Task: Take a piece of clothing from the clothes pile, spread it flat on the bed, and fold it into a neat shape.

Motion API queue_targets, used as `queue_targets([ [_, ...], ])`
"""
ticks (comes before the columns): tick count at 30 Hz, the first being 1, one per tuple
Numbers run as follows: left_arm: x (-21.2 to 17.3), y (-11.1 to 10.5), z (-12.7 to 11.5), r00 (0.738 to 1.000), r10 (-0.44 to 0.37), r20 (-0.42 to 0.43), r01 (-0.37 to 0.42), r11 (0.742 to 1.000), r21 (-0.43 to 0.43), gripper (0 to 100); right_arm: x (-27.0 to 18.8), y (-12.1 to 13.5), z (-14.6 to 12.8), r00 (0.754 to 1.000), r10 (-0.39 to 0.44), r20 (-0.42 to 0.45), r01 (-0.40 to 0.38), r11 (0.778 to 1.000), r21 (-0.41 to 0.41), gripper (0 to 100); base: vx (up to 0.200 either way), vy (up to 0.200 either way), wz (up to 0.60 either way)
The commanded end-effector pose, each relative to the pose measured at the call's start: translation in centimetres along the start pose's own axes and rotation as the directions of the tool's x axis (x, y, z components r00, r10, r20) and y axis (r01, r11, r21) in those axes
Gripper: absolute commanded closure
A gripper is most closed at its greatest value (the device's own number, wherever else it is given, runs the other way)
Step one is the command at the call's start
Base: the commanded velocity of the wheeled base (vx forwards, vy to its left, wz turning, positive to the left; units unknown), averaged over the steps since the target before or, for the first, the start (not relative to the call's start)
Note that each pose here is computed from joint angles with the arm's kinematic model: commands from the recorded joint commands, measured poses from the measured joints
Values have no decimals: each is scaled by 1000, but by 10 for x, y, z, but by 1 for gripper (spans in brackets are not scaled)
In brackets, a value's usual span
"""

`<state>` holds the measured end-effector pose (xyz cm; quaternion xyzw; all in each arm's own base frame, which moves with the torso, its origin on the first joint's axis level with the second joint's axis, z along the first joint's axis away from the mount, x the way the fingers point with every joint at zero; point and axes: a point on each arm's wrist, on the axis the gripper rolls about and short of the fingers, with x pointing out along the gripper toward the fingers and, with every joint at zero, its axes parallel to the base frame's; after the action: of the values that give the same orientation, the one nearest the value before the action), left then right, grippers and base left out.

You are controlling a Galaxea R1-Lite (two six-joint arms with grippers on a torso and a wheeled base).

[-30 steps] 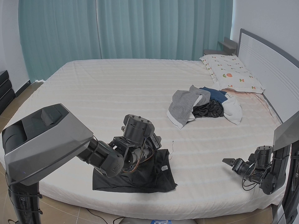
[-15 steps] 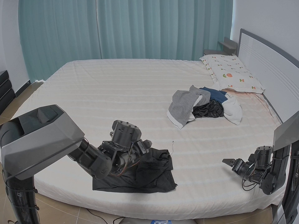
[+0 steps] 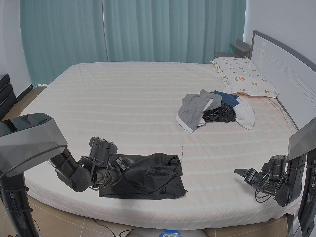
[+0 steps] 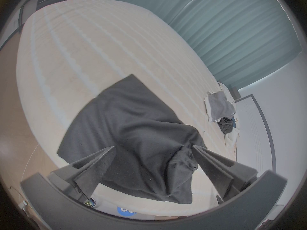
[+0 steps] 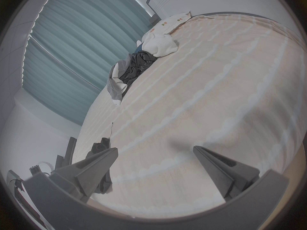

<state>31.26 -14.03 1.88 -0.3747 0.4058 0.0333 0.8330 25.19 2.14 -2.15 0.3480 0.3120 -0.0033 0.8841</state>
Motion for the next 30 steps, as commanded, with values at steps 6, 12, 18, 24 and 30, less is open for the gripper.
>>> queue_targets([
  [6, 6, 22, 15, 998, 61, 16, -60, 997, -48, 0, 6, 2, -9, 1000, 7, -30, -7, 1000, -16, 0, 0, 0, 0],
  [12, 4, 20, 18, 998, 54, 24, -53, 997, -53, 0, 6, 3, -11, 999, 9, -37, -10, 1000, -21, 0, 0, 0, 0],
  [18, 5, 23, 21, 998, 58, 30, -57, 997, -59, 0, 7, 2, -11, 999, 6, -38, -7, 1000, -21, 0, 0, 0, 0],
  [24, 0, 20, 28, 998, 45, 48, -41, 996, -73, 0, 7, 2, -11, 999, 6, -38, -7, 1000, -22, 0, 0, 0, 0],
  [30, -2, 29, 40, 996, 55, 68, -47, 993, -108, 0, 7, 2, -11, 999, 3, -34, -4, 1000, -22, 0, 0, 167, 0],
])
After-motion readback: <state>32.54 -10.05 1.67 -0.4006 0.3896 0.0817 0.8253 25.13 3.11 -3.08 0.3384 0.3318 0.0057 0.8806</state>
